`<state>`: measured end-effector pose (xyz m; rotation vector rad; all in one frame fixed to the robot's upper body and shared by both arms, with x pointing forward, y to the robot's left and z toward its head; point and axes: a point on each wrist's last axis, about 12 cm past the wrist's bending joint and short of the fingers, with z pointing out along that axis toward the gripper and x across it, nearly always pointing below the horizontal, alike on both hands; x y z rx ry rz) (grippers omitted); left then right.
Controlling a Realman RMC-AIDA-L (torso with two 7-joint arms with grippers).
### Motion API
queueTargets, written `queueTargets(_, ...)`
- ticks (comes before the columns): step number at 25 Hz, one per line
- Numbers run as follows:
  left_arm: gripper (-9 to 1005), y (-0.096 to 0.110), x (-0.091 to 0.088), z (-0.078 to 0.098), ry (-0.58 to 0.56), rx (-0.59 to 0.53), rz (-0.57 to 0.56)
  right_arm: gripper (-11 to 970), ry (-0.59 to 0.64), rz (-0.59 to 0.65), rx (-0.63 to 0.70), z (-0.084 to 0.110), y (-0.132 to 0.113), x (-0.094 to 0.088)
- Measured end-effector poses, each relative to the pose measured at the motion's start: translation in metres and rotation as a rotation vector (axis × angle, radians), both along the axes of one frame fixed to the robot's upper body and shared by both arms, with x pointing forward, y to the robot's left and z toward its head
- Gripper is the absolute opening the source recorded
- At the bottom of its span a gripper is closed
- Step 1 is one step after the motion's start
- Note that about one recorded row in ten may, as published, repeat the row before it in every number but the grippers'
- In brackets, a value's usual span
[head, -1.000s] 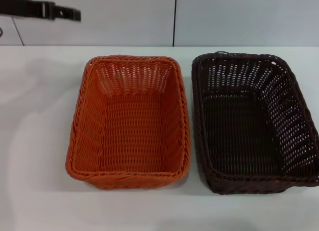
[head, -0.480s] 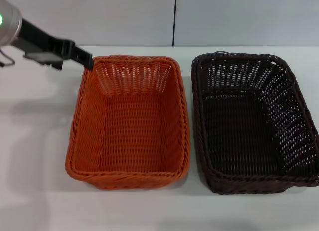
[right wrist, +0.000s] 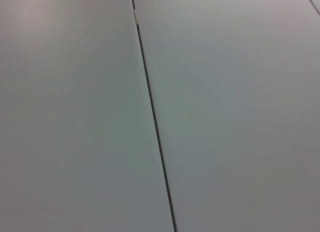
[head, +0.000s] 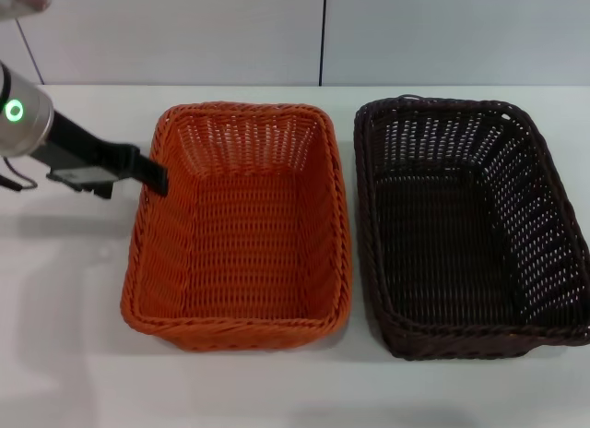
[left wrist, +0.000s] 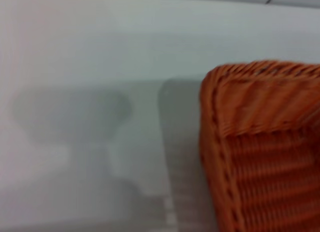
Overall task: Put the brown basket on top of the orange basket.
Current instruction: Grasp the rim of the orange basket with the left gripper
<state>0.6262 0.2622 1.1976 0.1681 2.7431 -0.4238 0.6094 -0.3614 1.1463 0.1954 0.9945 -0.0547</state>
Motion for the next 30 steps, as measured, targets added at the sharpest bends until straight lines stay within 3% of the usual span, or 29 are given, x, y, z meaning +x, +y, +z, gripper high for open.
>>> queueTargets(1,761,0.003,0.000,-0.011,0.020,0.008,0.014,618,0.000,0.002,0.000,0.000,0.001,0.000)
queueTargets(10,753,0.009,-0.001,-0.026,0.028,0.014,0.028,617,-0.004,0.008,0.000,0.002,0.003,0.002)
queueTargets(12,751,0.006,-0.003,-0.037,0.046,0.024,0.014,617,-0.006,0.011,-0.001,0.002,0.004,0.003)
queueTargets(23,741,-0.003,-0.004,-0.044,0.050,0.055,-0.035,617,-0.002,0.013,0.002,0.003,0.005,0.005)
queueTargets(30,568,-0.002,-0.003,-0.041,0.028,0.056,-0.043,617,0.024,0.006,0.011,0.001,0.003,0.007)
